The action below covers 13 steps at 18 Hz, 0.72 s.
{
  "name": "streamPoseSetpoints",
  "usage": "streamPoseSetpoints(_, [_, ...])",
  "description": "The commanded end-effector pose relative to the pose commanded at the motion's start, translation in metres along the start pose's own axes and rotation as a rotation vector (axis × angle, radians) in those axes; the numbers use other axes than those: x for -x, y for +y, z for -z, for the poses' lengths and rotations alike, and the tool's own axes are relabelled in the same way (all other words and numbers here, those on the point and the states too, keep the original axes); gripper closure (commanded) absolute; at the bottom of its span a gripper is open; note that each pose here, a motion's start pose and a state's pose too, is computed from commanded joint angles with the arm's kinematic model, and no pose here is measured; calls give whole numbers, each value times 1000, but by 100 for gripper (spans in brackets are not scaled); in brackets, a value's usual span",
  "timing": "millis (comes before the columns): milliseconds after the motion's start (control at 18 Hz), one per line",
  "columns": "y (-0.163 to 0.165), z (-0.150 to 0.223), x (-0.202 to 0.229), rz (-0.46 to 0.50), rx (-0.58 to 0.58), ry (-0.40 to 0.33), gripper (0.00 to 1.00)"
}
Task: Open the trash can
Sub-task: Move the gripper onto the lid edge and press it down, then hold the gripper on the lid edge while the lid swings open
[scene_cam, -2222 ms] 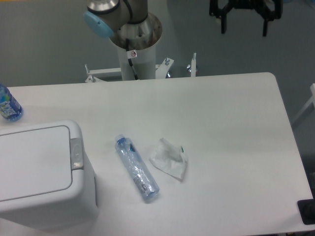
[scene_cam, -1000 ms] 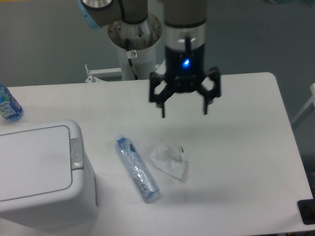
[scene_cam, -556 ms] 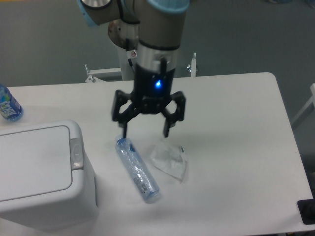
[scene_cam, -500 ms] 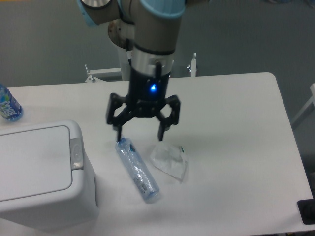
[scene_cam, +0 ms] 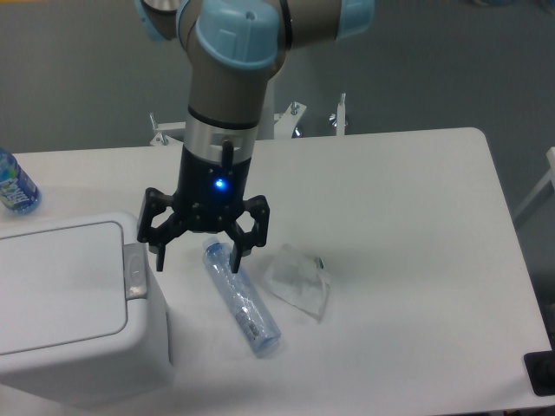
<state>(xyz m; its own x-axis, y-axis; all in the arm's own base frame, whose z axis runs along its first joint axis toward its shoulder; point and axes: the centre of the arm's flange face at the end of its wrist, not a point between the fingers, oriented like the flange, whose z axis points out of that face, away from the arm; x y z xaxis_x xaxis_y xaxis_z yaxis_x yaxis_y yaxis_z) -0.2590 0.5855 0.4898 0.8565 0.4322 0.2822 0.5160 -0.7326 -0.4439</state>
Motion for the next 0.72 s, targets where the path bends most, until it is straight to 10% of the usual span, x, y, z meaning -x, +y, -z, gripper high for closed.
streamPoseSetpoints(722, [1,-14,-5,-9,20,8,0])
